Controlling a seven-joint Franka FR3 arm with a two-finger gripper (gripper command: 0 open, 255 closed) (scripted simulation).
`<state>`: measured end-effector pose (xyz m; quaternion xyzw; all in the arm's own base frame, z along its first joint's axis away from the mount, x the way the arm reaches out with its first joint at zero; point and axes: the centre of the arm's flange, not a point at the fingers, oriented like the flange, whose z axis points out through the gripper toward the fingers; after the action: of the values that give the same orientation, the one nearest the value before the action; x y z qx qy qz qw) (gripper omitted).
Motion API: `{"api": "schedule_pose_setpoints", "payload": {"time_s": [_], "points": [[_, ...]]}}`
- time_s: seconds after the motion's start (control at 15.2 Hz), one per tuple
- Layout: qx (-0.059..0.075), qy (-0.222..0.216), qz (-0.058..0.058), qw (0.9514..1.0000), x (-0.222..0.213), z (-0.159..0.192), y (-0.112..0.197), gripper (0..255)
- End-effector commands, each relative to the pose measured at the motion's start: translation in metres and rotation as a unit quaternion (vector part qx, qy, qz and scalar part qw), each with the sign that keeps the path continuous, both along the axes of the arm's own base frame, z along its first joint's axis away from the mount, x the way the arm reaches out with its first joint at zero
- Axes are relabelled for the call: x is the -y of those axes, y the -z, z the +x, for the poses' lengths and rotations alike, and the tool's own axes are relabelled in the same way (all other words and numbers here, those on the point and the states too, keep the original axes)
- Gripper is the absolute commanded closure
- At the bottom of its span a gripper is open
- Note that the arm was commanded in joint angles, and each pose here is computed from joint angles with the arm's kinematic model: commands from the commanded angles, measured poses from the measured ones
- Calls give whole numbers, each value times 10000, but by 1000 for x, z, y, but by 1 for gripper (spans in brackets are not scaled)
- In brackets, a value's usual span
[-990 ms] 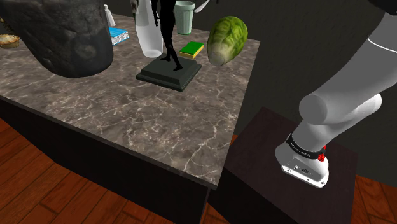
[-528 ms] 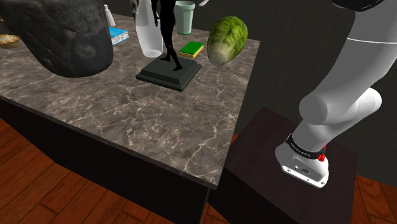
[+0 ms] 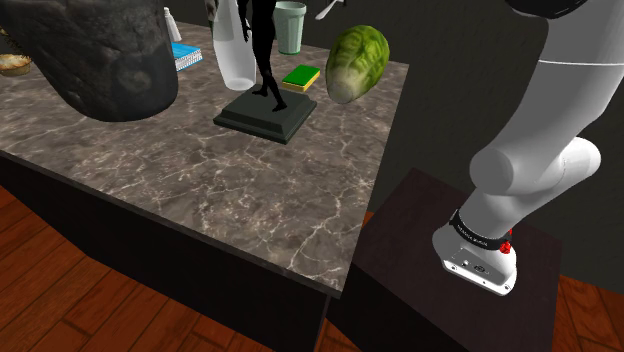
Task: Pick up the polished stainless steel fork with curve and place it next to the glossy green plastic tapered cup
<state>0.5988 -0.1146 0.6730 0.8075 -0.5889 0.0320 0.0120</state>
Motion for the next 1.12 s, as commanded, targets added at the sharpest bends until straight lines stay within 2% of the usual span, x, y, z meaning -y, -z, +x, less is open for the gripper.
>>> {"api": "schedule_pose_setpoints", "payload": {"time_s": [0.0, 1.06], "points": [[3, 0, 0, 10000, 1, 0, 10, 255], [3, 0, 0, 10000, 1, 0, 94, 255]]}}
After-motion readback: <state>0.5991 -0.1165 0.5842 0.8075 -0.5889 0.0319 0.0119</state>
